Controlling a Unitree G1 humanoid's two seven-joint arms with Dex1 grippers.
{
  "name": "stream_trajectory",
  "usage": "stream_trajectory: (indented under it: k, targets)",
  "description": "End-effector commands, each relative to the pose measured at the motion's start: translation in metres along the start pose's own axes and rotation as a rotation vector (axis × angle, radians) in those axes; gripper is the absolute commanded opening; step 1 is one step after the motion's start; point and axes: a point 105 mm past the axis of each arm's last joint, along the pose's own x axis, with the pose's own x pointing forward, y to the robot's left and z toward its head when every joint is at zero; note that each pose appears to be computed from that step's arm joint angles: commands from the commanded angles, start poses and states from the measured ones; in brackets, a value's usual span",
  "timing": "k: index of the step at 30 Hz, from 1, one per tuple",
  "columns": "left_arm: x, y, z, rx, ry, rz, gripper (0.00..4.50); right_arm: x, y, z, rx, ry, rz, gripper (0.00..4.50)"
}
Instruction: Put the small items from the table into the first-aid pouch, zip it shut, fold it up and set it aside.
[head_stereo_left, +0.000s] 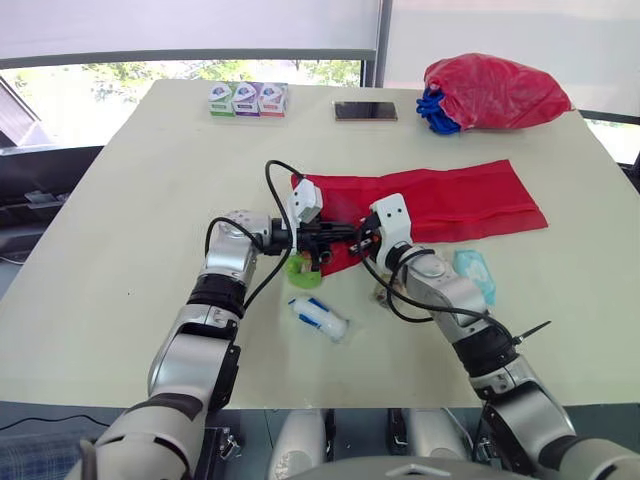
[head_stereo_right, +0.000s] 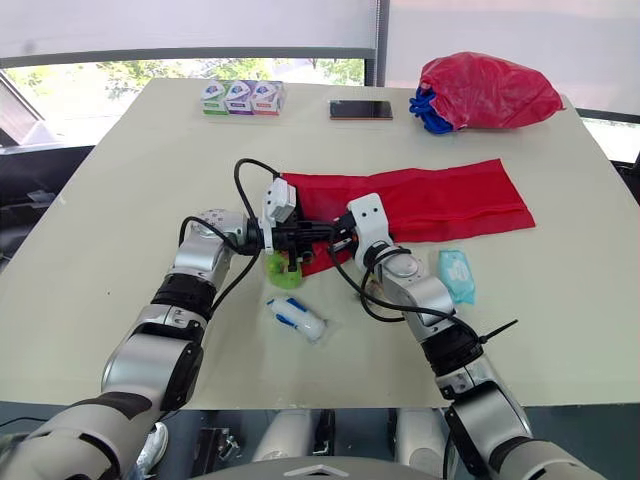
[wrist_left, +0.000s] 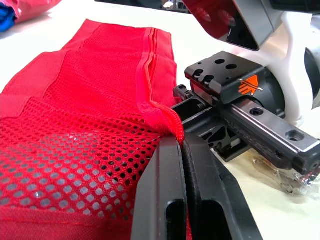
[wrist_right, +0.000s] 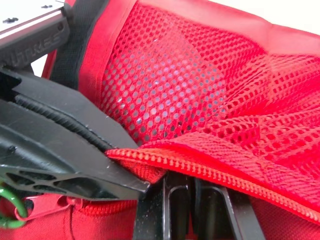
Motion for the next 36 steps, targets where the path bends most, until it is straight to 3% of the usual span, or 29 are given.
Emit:
stream_trajectory:
  k: [1, 7, 16, 20, 21, 23, 24, 27, 30, 31, 36]
  targets:
    - [0.004, -0.008, -0.006, 0.002, 0.029, -0.052, 0.0, -0.002, 0.007, 0.029, -0.039, -0.115, 0.051, 0.06]
    - [-0.008, 0.002, -0.007, 0.029, 0.063, -0.011, 0.0, -0.032, 0.005, 0.022, -0.161, -0.043, 0.171, 0.06]
    - [-0.046, 0.015, -0.021, 0.093, 0.23, 0.012, 0.0, -0.104, -0.017, 0.043, -0.25, -0.138, 0.221, 0.06]
    - [-0.063, 0.04, -0.015, 0.148, 0.274, 0.165, 0.0, -0.135, -0.035, 0.051, -0.237, -0.162, 0.193, 0.06]
    - [-0.065, 0.046, -0.011, 0.163, 0.277, 0.206, 0.0, -0.142, -0.039, 0.053, -0.242, -0.167, 0.176, 0.43]
    - [-0.07, 0.057, -0.005, 0.19, 0.285, 0.276, 0.0, -0.154, -0.047, 0.055, -0.248, -0.177, 0.145, 0.7]
    - [-0.072, 0.06, -0.003, 0.199, 0.293, 0.295, 0.0, -0.163, -0.051, 0.056, -0.243, -0.185, 0.122, 1.35]
    - [-0.082, 0.062, -0.008, 0.234, 0.361, 0.303, 0.0, -0.188, -0.059, 0.059, -0.247, -0.196, 0.077, 2.65]
    - [-0.092, 0.061, -0.015, 0.245, 0.414, 0.304, 0.0, -0.209, -0.055, 0.066, -0.265, -0.199, 0.072, 3.69]
    - [-0.095, 0.061, -0.015, 0.237, 0.417, 0.309, 0.0, -0.216, -0.053, 0.068, -0.277, -0.193, 0.073, 4.37]
    - [-0.092, 0.061, -0.008, 0.219, 0.367, 0.301, 0.0, -0.239, -0.053, 0.069, -0.303, -0.159, 0.045, 4.45]
